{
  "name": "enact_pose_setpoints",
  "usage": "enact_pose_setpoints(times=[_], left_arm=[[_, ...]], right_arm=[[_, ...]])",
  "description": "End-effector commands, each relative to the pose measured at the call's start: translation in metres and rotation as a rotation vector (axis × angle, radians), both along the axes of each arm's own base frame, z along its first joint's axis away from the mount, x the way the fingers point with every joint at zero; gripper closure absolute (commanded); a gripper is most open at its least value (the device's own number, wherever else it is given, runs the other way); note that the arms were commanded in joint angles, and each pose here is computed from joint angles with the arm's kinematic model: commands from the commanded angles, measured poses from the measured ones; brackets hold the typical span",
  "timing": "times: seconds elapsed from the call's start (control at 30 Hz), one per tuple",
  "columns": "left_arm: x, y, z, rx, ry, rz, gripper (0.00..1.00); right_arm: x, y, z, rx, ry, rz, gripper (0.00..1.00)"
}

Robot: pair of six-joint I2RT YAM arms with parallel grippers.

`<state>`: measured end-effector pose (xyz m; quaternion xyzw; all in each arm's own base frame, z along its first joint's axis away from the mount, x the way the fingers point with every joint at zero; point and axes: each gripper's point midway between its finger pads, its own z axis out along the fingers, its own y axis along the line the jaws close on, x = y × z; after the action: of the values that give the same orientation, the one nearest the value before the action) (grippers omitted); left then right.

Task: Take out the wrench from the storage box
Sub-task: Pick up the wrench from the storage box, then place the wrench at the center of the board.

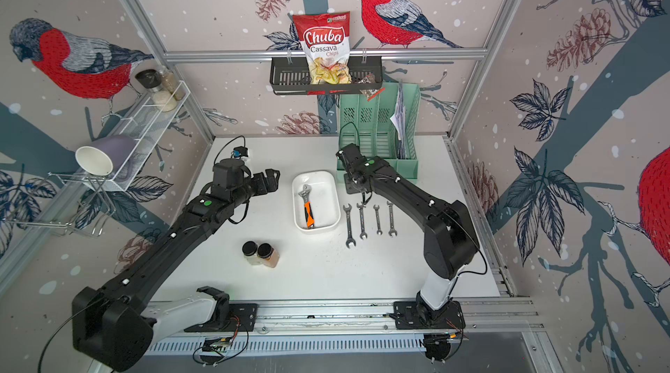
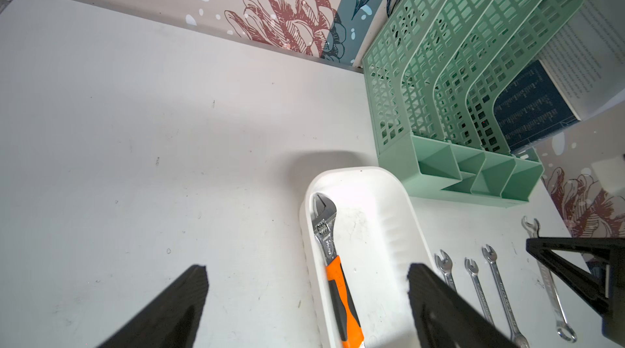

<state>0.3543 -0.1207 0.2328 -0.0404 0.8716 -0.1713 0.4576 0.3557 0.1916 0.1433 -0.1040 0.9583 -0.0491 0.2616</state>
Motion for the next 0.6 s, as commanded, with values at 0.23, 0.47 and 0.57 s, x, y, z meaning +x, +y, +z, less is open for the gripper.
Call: enact_pose_setpoints(times=[0.23,0.47,0.57], left_arm=[[-0.008,-0.008,0.008,-0.001,-0.033,-0.034,0.04],[-0.011,-0.005,0.011,0.006,-0.048,-0.024,0.04],[-0.010,-0.004,0.011,0.008,-0.050,-0.021,0.04]], right_arm=[[-0.019,-0.147,-0.064,-0.324,0.005,-0.289,1.00],[-0.018,-0.166,-0.100,-0.395,0.055,-0.292,0.97],[-0.019,-0.165,-0.109,-0.394,0.063,-0.277,0.95]])
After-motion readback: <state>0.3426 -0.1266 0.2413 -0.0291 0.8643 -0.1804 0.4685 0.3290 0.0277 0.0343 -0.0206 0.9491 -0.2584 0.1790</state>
